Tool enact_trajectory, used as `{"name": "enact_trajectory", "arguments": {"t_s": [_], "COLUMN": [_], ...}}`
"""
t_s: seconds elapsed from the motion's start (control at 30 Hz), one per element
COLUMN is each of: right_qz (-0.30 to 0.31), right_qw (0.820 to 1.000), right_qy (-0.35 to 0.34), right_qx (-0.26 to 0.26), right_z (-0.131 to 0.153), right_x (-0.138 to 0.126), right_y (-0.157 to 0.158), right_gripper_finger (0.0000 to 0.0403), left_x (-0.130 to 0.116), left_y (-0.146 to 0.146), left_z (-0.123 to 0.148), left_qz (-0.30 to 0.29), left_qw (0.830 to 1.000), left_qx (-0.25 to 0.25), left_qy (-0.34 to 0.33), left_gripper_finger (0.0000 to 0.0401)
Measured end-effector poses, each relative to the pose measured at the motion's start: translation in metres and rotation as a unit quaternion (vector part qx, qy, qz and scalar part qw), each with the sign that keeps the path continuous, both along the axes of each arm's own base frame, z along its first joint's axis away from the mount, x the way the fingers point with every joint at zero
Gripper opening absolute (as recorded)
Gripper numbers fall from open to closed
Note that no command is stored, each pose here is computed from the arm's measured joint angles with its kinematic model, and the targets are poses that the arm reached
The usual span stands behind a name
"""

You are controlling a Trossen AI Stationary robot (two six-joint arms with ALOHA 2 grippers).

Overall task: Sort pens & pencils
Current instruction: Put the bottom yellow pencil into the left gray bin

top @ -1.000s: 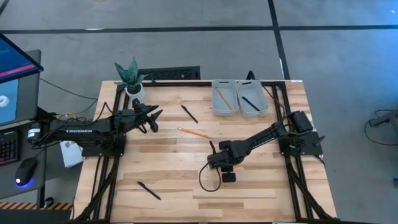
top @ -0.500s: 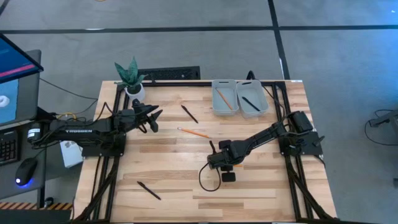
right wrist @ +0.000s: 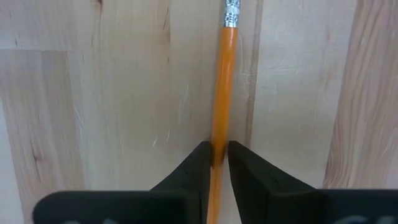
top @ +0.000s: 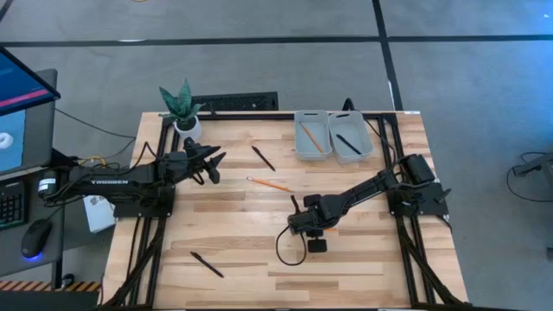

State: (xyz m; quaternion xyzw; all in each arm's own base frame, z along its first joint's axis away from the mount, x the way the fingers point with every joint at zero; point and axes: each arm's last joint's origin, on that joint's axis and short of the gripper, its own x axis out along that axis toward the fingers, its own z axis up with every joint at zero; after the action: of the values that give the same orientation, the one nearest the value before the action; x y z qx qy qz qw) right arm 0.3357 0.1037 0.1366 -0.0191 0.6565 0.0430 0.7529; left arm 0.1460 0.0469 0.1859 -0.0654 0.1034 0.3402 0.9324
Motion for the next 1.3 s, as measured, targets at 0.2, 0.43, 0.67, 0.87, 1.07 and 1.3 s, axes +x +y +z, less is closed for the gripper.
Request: {"name": "enact_trajectory", "arguments": {"t_s": [0.2, 0.43, 0.67, 0.87, 1.07, 1.3], "right_qz": [0.000, 0.000, 0.000, 0.000, -0.007, -0.037], "right_qw": [1.000, 1.000, 1.000, 1.000, 1.000, 0.999], "right_qy": [-0.002, -0.002, -0.002, -0.002, -0.001, -0.002], "right_qx": [0.000, 0.000, 0.001, 0.001, 0.004, 0.007], "right_z": [0.000, 0.000, 0.000, 0.000, 0.000, 0.000], "right_x": [0.000, 0.000, 0.000, 0.000, 0.002, 0.005], "right_y": [0.000, 0.000, 0.000, 0.000, -0.004, -0.016], "right_gripper_finger": [0.0068, 0.0061, 0.0061, 0.0060, 0.0060, 0.0060], "left_x": [0.000, 0.000, 0.000, 0.000, 0.000, 0.000], "left_y": [0.000, 0.000, 0.000, 0.000, 0.000, 0.000], "left_z": [0.000, 0.000, 0.000, 0.000, 0.000, 0.000], "left_qz": [0.000, 0.000, 0.000, 0.000, 0.001, 0.001], "left_qw": [1.000, 1.000, 1.000, 1.000, 1.000, 1.000], "left_qx": [0.001, 0.001, 0.001, -0.001, -0.001, -0.001], "left_qy": [0.001, 0.001, 0.000, -0.001, -0.001, -0.001], "left_gripper_finger": [0.0135, 0.0135, 0.0135, 0.0135, 0.0135, 0.0135]}}
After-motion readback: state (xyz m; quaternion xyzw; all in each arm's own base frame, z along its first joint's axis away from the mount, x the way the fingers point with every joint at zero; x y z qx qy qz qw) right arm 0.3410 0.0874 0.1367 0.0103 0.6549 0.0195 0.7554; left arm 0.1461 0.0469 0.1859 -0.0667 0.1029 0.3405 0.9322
